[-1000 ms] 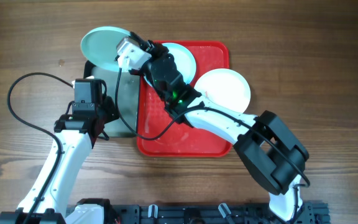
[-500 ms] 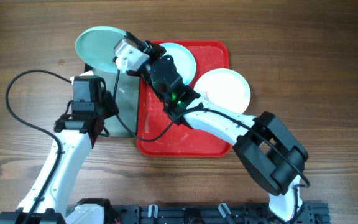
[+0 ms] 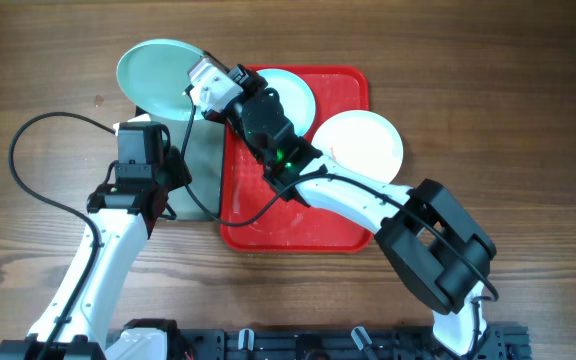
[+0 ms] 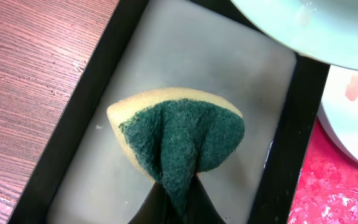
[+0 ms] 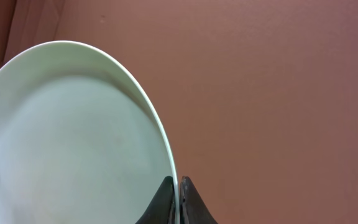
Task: Clean dirty plates on tray and stack at the side
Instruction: 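Swing the blue plate with the right gripper toward the upper right, then lower the blue plate onto the table right of the red tray, release, then move the right gripper to the white plate and grip its rim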
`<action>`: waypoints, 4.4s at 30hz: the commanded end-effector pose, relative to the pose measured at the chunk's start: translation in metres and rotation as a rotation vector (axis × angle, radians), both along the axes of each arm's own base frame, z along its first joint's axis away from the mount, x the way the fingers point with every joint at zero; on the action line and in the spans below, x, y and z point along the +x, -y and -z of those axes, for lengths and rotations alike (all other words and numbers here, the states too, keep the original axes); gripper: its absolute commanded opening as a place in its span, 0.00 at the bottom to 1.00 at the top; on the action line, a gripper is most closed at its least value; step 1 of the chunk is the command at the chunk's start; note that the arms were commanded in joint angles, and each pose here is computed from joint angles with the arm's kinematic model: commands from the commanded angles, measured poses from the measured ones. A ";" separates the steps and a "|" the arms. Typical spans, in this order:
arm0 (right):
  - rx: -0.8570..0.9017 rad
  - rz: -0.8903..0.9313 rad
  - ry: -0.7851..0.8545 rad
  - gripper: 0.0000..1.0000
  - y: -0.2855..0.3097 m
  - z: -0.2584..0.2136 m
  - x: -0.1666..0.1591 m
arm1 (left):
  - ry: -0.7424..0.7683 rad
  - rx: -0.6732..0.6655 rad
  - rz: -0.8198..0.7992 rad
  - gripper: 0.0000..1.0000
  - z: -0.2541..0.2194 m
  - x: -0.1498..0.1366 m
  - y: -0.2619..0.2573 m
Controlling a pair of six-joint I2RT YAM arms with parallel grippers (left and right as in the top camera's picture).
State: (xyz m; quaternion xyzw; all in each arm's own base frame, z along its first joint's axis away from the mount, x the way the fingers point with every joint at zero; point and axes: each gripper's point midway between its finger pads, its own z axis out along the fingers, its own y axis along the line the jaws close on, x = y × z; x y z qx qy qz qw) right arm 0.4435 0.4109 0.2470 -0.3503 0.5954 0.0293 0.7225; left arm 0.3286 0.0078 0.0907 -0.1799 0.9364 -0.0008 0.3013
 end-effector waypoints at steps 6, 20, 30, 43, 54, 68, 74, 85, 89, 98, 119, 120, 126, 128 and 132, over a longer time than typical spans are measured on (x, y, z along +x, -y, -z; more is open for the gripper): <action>0.262 0.006 -0.256 0.04 0.006 0.017 0.010 | 0.006 -0.006 -0.011 0.04 -0.002 0.003 -0.001; 0.369 -0.197 -0.623 0.04 -0.012 0.053 -0.012 | 0.005 -0.006 -0.011 0.04 -0.002 0.003 -0.001; 0.503 -0.156 -0.773 0.04 0.040 0.027 0.008 | 0.006 -0.006 -0.011 0.04 -0.002 0.003 -0.001; 0.480 -0.036 -1.000 0.04 0.142 0.016 0.002 | 0.005 -0.007 -0.010 0.04 -0.002 0.002 -0.001; 0.549 0.257 -1.154 0.04 0.264 0.044 0.009 | 0.002 -0.005 -0.007 0.04 -0.001 0.002 -0.001; 0.682 0.826 -1.190 0.05 0.456 0.087 -0.004 | 0.002 -0.011 -0.003 0.04 -0.001 0.002 0.000; 0.635 1.147 -1.141 0.04 0.527 0.103 -0.030 | 0.002 -0.011 -0.004 0.04 -0.001 0.002 0.000; 0.553 1.260 -1.293 0.04 0.539 0.163 -0.044 | 0.001 -0.011 -0.004 0.04 -0.001 0.002 0.000; 0.473 1.246 -1.362 0.04 0.537 0.186 -0.048 | 0.001 -0.011 -0.003 0.04 -0.001 0.002 0.000; 0.379 1.082 -1.448 0.04 0.517 0.213 -0.042 | 0.001 -0.011 -0.003 0.04 -0.001 0.002 0.000; 0.269 0.853 -1.471 0.11 0.481 0.212 -0.035 | 0.001 -0.011 -0.003 0.04 -0.001 0.002 0.000; 0.270 0.854 -1.471 0.11 0.481 0.212 -0.035 | 0.001 -0.011 -0.003 0.04 -0.001 0.002 0.000; 0.305 0.793 -1.486 0.13 0.470 0.210 -0.033 | 0.001 -0.011 -0.003 0.04 -0.001 0.002 0.000; 0.309 0.789 -1.485 0.22 0.469 0.210 -0.033 | 0.001 -0.011 -0.003 0.04 -0.001 0.002 0.000; 0.317 0.603 -1.501 0.27 0.445 0.203 -0.031 | 0.000 -0.011 -0.003 0.04 -0.001 0.002 0.000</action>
